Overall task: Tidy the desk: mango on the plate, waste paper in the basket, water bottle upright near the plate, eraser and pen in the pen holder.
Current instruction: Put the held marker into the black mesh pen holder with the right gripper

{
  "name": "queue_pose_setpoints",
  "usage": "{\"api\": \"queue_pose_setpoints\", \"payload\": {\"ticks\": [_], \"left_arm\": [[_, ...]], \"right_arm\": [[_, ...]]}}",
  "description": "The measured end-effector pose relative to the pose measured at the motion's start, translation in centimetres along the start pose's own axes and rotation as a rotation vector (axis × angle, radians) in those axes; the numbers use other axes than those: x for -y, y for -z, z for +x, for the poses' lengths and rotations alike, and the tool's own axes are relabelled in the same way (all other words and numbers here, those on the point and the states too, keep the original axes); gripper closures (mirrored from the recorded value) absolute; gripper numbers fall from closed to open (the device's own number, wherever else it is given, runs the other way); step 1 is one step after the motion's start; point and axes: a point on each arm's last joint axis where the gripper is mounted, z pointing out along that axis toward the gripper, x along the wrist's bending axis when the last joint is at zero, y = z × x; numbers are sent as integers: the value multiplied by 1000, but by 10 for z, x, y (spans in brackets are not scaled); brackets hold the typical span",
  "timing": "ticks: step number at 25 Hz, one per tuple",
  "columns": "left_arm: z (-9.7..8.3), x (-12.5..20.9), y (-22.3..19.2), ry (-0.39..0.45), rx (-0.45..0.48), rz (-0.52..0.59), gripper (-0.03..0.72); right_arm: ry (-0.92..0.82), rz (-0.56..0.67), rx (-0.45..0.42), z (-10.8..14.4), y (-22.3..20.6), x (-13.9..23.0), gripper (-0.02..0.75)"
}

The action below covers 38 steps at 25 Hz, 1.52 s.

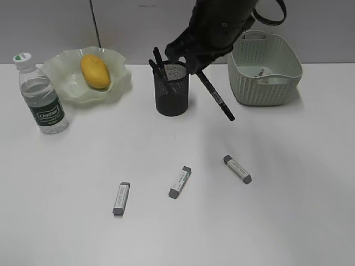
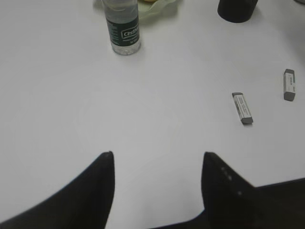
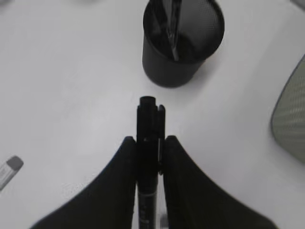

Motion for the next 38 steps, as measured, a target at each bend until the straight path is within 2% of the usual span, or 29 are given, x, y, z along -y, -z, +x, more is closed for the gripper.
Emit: {"api": "queue_pose_setpoints", "payload": {"ticks": [5,9,16,22,26,32,35,38], "left_arm": [[0,0,0,0,0,0,251],[0,0,0,0,0,0,252],[0,0,0,0,0,0,253],[0,0,0,0,0,0,255],[0,0,0,0,0,0,255],[0,0,0,0,0,0,265],[0,0,0,0,0,0,264],[0,0,0,0,0,0,270]], "right_arm": [[-9,-289,15,0,5,15,593],[-7,-480,1,2,-2,9,592],[-24,-723,8,-12,-22,-5,591],[-82,-851,30,-31,-52,-3,587],[-74,-895,41,-34,-80,2,584],[-63,-871,50,-34,-115,7,566],[-65,-867,54,-34,-117,8,505],[-65,-871,55,-35,-116,7,402]]}}
